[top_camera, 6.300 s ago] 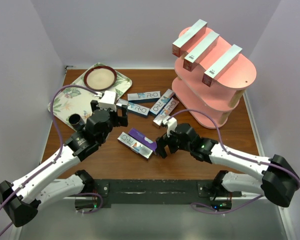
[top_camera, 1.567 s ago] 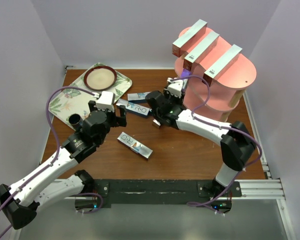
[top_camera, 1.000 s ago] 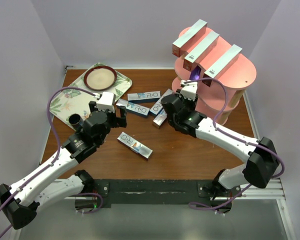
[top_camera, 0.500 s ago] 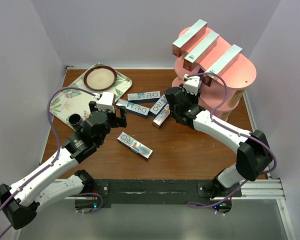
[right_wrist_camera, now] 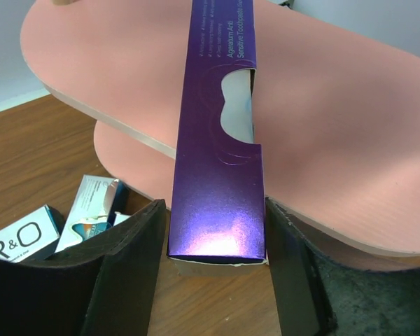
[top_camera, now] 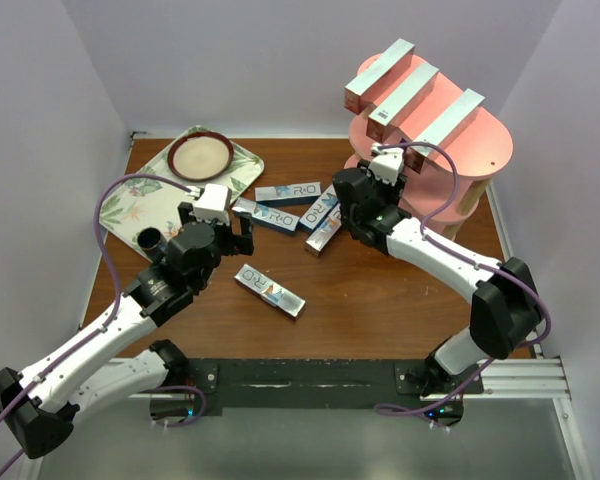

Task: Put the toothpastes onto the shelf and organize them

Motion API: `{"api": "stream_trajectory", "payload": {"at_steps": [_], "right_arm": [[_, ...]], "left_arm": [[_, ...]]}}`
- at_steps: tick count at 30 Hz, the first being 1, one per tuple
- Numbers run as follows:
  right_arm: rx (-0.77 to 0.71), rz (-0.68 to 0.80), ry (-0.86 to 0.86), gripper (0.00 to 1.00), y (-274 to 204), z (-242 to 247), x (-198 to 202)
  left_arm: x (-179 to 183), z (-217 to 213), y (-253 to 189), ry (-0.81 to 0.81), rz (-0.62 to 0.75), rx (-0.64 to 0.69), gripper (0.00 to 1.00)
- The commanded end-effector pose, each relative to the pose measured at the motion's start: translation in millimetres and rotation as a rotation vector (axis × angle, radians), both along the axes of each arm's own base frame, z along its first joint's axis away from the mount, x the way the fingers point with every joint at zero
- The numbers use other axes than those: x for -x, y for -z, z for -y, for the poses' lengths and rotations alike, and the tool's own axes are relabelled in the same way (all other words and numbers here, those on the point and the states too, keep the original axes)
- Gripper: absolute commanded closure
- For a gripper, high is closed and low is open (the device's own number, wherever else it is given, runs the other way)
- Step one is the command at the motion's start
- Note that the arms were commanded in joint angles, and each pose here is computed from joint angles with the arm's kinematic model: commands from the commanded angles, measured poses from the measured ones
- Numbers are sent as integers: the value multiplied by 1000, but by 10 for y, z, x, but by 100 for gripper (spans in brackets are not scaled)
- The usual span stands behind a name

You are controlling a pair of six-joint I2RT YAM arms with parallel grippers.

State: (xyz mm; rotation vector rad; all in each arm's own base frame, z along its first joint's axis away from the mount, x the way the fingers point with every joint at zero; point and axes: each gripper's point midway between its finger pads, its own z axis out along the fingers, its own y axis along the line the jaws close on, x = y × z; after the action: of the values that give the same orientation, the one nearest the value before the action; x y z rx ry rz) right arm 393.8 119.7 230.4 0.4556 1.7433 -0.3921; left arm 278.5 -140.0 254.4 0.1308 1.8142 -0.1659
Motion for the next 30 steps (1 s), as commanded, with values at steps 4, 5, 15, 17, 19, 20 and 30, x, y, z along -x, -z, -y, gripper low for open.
{"api": "stream_trajectory", "payload": {"at_steps": [4,5,15,17,19,20,30], "right_arm": [[-75,64,-7,39,-130,-18,-8],[-82,67,-9,40,-139,-17,-1],[-98,79,-27,51,-174,-77,-44],[-98,88,-27,52,-193,-110,-100],[-86,86,-28,52,-180,-141,-140],[-92,100,-26,52,-217,-157,-166],[-93,114,-8,43,-193,-175,-227]], "left_arm": [[-19,3,-46,-4,18,23,3],[-18,2,-49,-4,18,23,3],[-21,11,-29,-1,12,19,4],[-22,9,-29,-3,13,19,4],[-23,7,-36,-4,14,20,4],[-24,5,-37,-6,14,21,4],[-26,-1,-30,-8,13,15,3]]}}
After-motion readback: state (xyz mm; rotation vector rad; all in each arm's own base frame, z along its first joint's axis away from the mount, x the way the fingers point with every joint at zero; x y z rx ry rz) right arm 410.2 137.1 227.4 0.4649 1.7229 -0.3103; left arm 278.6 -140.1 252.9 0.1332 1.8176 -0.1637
